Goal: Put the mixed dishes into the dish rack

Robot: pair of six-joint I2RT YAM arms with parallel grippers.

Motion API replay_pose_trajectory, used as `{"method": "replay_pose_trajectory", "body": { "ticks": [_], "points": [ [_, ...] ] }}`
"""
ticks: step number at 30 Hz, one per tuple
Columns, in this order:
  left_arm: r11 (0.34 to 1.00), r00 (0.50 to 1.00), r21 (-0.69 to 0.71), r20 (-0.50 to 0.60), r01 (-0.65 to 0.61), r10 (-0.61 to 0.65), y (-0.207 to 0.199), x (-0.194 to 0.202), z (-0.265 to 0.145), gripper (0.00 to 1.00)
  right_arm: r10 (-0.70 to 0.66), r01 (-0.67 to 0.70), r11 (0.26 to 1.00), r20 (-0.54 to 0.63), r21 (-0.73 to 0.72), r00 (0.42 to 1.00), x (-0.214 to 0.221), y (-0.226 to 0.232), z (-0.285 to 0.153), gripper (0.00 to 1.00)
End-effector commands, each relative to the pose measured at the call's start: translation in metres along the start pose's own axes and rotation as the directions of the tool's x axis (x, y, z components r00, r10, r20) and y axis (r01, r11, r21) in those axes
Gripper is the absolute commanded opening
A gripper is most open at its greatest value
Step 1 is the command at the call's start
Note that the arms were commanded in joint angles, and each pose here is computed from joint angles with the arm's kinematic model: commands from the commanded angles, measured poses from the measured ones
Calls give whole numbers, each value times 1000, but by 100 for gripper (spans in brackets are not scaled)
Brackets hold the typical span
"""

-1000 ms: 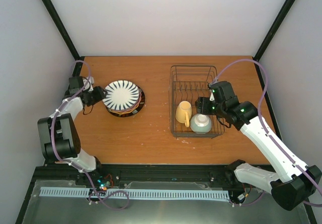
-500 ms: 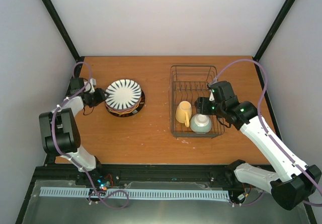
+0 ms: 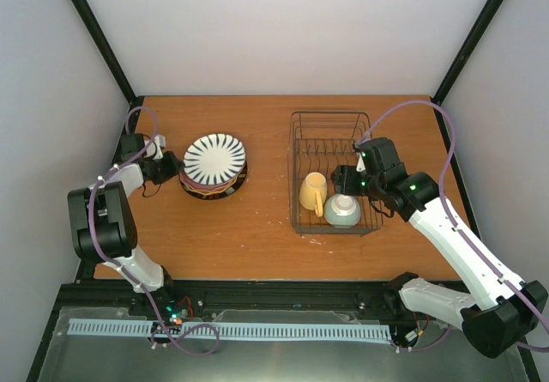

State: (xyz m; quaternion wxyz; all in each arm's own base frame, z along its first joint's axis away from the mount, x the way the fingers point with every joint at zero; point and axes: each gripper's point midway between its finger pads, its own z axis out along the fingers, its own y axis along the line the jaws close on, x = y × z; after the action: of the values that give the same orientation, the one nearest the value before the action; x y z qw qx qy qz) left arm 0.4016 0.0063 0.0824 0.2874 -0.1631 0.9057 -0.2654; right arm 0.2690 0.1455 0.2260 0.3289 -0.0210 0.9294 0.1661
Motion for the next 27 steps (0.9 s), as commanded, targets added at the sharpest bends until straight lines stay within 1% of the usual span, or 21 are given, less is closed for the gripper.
{"method": "replay_pose_trajectory", "body": {
  "ticks": [1,10,11,15,16,20,23,27],
  "points": [
    [998,999,50,31,-38,37,-15,-13,-7,1,-3,4,999,30,-40,1000,-9,8,-3,69],
    [998,999,59,22,-39,38,-15,-10,-5,0,-2,5,992,26,-126,1000,-11,24,3,68],
    [998,999,57,21,-38,37,-14,-9,-5,1,-3,6,988,25,-152,1000,-11,29,3,70],
    [998,999,54,16,-36,35,-12,-7,-3,1,0,5,942,16,-336,1000,-14,64,7,86],
    [998,999,52,15,-35,34,-12,-7,-3,1,0,1,929,3,-371,1000,-14,72,10,88],
    [998,999,49,16,-35,34,-11,-7,-3,1,-40,10,908,-63,-418,997,-9,102,35,89],
    [998,999,43,19,-37,36,-11,-8,-3,1,-97,35,890,-112,-455,989,-2,137,57,89],
    [998,999,45,18,-37,36,-10,-7,-3,1,-157,71,892,-160,-446,975,4,177,92,88]
  ]
}}
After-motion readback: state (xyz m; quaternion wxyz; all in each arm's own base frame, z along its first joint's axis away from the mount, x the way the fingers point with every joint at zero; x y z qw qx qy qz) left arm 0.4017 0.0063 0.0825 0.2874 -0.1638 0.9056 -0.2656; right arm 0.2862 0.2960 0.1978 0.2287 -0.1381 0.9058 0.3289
